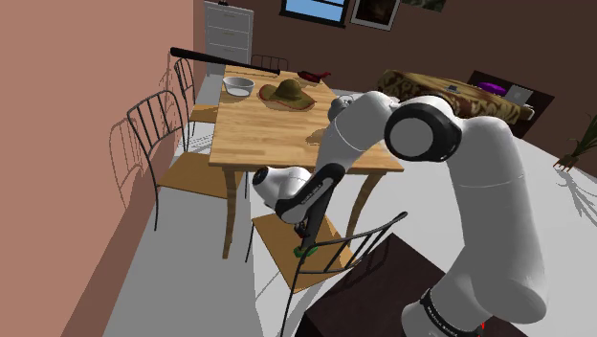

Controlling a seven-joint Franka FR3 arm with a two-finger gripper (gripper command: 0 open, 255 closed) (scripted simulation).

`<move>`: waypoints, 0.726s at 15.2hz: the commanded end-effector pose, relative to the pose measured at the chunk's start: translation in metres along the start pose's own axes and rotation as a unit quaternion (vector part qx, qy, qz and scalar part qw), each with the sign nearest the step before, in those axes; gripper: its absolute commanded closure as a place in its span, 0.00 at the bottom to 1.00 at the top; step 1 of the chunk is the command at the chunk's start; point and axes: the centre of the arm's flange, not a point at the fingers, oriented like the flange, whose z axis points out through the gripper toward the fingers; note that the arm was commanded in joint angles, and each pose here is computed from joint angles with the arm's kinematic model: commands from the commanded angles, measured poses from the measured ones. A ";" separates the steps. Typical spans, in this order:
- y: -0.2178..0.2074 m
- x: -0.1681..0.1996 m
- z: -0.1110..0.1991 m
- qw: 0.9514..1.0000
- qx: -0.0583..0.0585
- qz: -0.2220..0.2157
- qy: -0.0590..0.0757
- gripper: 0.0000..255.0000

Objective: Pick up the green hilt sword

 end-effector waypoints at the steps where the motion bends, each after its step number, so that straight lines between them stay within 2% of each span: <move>1: -0.005 0.020 0.021 0.999 -0.010 -0.032 -0.014 0.00; 4: -0.016 0.049 0.054 0.996 -0.025 -0.078 -0.036 0.00; 5: -0.017 0.052 0.058 0.995 -0.027 -0.084 -0.038 0.00; 11: -0.020 0.071 0.083 0.995 -0.027 -0.084 -0.038 0.00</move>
